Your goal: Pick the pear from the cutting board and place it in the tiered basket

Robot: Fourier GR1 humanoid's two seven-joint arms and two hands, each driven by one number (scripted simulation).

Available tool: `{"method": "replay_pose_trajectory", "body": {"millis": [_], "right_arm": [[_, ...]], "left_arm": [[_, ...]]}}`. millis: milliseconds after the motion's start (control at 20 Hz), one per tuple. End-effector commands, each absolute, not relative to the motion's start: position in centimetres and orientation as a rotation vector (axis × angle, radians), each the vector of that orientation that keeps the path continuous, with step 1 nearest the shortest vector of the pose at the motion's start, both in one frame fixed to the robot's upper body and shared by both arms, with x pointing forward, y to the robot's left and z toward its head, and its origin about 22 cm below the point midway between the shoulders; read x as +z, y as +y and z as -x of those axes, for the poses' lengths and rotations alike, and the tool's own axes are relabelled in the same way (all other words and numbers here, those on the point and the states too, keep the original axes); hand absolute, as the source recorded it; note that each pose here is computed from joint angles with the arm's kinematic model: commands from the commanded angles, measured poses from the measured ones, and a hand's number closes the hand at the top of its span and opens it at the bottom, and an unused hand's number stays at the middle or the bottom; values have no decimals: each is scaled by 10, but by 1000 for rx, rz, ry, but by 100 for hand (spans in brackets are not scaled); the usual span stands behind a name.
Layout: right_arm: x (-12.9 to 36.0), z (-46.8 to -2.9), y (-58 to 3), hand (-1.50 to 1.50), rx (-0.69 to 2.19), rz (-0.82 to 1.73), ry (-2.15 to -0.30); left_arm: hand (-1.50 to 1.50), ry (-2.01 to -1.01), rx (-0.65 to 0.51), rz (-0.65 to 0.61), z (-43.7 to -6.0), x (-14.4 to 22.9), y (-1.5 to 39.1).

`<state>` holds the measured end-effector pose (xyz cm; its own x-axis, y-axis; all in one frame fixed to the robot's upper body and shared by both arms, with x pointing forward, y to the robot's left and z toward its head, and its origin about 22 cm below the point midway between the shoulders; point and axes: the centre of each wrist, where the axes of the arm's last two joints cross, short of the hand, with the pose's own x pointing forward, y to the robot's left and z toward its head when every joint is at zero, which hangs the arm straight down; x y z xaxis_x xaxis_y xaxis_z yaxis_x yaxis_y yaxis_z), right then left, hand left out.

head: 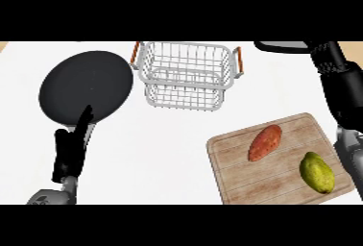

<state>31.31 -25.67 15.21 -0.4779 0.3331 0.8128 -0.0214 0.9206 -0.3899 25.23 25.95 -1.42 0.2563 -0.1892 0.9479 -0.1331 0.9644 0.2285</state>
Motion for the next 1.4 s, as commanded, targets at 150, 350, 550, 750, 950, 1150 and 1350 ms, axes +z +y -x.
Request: {"method": "replay_pose_trajectory", "body": {"millis": [150,350,550,750,950,1150,1350], "right_arm": [[89,-275,-290,150,-296,170,-1934],[1,-232,-344,-150,-831,435,-1394],[-31,-177,-350,-150,-1110,465,-1373],[-16,-112,-347,-150,-894,462,-1505],[20,-83,-366,-150,-655,501,-1351],[57,-71,-382,-150,-490,625,-1156],[105,-73,-400,-150,-334,675,-984]], "left_arm": [[0,-1366,0,-146,-254,-4,247],[0,-1389,33,-103,-253,1,247],[0,-1394,-49,-14,-253,11,245],[0,-1383,-91,67,-271,26,249],[0,-1396,-115,62,-274,25,230],[0,-1408,-131,79,-271,26,222],[0,-1398,-145,88,-275,18,219]]}}
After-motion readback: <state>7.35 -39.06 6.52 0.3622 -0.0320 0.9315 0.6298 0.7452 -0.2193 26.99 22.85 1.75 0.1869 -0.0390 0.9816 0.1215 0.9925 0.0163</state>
